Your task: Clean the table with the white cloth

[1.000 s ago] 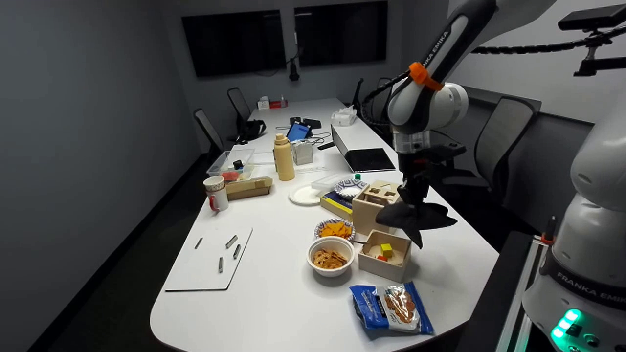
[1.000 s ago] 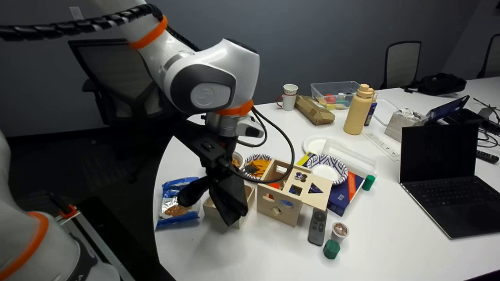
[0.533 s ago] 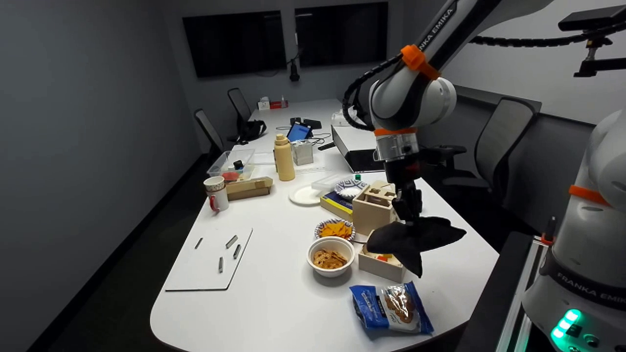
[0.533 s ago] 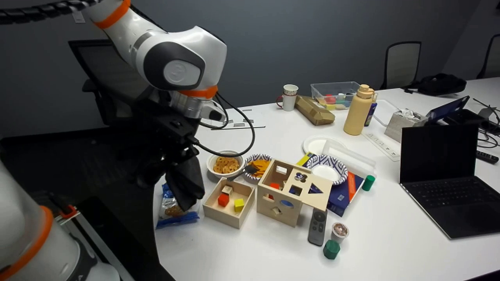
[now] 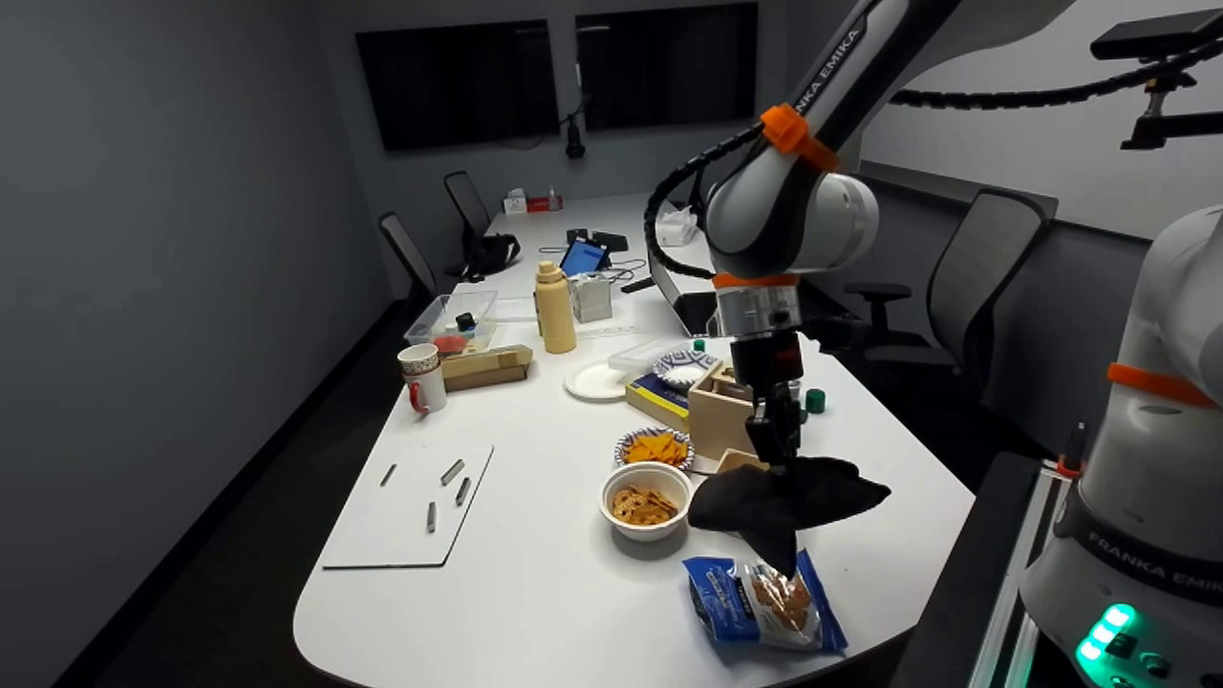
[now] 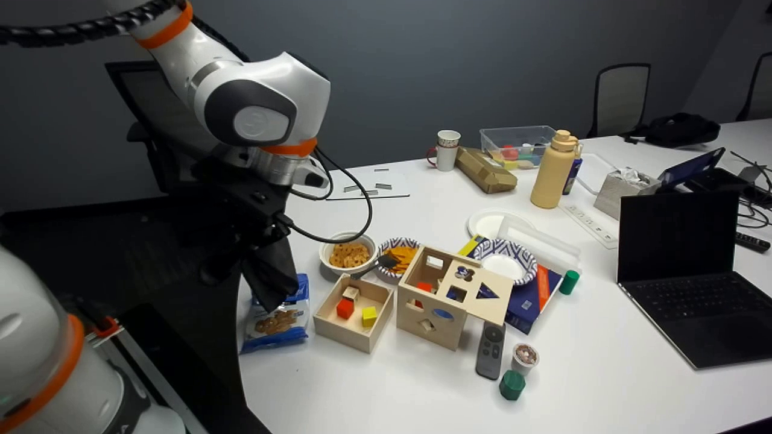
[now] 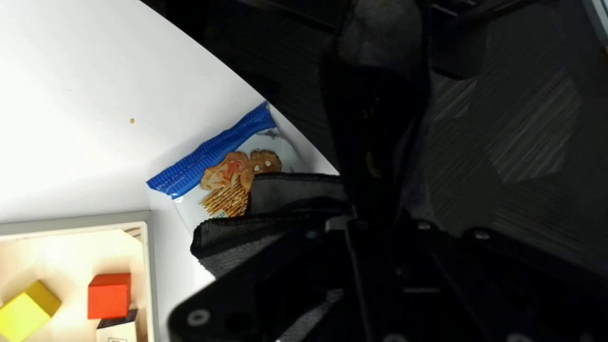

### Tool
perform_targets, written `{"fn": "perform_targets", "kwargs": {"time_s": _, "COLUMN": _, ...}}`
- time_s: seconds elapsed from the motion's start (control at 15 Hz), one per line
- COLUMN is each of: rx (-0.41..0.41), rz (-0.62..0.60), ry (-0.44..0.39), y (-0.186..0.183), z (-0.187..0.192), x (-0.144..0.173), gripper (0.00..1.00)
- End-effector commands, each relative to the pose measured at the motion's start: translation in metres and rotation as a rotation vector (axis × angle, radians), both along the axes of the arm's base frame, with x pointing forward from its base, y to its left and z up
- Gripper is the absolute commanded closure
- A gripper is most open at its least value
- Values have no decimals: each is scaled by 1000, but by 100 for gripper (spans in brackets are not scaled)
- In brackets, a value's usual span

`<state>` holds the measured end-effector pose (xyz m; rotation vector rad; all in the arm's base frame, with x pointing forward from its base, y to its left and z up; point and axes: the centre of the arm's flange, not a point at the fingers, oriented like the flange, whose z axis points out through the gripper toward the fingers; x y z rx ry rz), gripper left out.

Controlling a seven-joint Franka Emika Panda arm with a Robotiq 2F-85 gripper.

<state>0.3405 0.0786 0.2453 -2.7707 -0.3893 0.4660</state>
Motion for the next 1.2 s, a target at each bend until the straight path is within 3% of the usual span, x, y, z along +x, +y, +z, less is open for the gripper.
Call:
{"fn": "perform_targets", "kwargs": {"time_s": 0.0, "rx": -2, "rz": -5, "ry": -8, "y": -6, "z": -47, "x": -23, "gripper": 97}}
{"fn": "perform_targets", "kwargs": {"time_s": 0.47, "rx": 1, "rz": -72, "ry": -51, "y": -21, "z": -105, "x": -13, "gripper": 97}}
{"fn": "perform_targets", "kwargs": {"time_s": 1.13, "rx": 45, "rz": -149, "ry": -133, "y": -30, "z": -139, "x": -7, "gripper": 97}}
